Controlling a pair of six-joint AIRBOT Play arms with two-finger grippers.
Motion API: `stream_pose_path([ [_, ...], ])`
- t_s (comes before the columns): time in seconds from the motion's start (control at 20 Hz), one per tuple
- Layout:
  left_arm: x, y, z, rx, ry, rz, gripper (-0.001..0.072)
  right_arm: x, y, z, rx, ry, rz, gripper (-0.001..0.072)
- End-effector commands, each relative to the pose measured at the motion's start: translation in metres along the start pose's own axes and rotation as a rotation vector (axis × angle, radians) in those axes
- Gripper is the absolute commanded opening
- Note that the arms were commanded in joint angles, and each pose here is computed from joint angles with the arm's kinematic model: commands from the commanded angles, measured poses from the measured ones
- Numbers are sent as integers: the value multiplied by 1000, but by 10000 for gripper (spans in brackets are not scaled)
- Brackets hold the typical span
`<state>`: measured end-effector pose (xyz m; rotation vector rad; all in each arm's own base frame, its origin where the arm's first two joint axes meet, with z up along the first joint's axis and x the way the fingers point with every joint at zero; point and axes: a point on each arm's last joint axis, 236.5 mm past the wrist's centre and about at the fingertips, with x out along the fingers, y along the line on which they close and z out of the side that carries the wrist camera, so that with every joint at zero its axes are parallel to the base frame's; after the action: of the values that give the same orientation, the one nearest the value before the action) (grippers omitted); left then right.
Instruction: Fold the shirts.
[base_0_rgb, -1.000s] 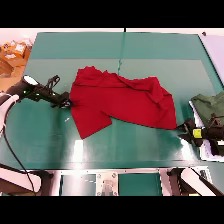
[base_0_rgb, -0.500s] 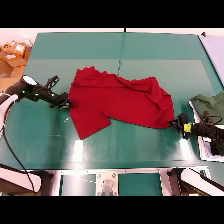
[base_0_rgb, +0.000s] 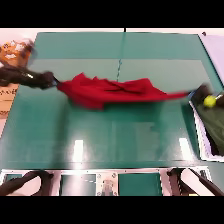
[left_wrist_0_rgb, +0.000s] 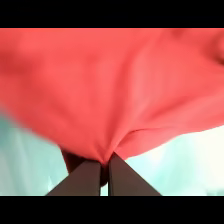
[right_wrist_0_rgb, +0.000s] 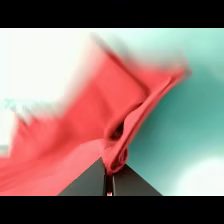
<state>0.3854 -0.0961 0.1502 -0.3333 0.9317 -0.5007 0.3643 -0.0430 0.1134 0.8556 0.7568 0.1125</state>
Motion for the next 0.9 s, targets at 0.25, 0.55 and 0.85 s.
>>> stream_pose_path([
  [0.25, -363, -245, 31, 577, -1020, 79, 23, -260, 296, 25, -614, -649, 207, 13],
  [0.55, -396, -229, 28, 565, -1062, 260, 23, -293, 307, 18, -615, -736, 146, 14],
  [0.85, -226, -124, 79, 329, -628, 168, 23, -154, 185, 72, -365, -415, 68, 13],
])
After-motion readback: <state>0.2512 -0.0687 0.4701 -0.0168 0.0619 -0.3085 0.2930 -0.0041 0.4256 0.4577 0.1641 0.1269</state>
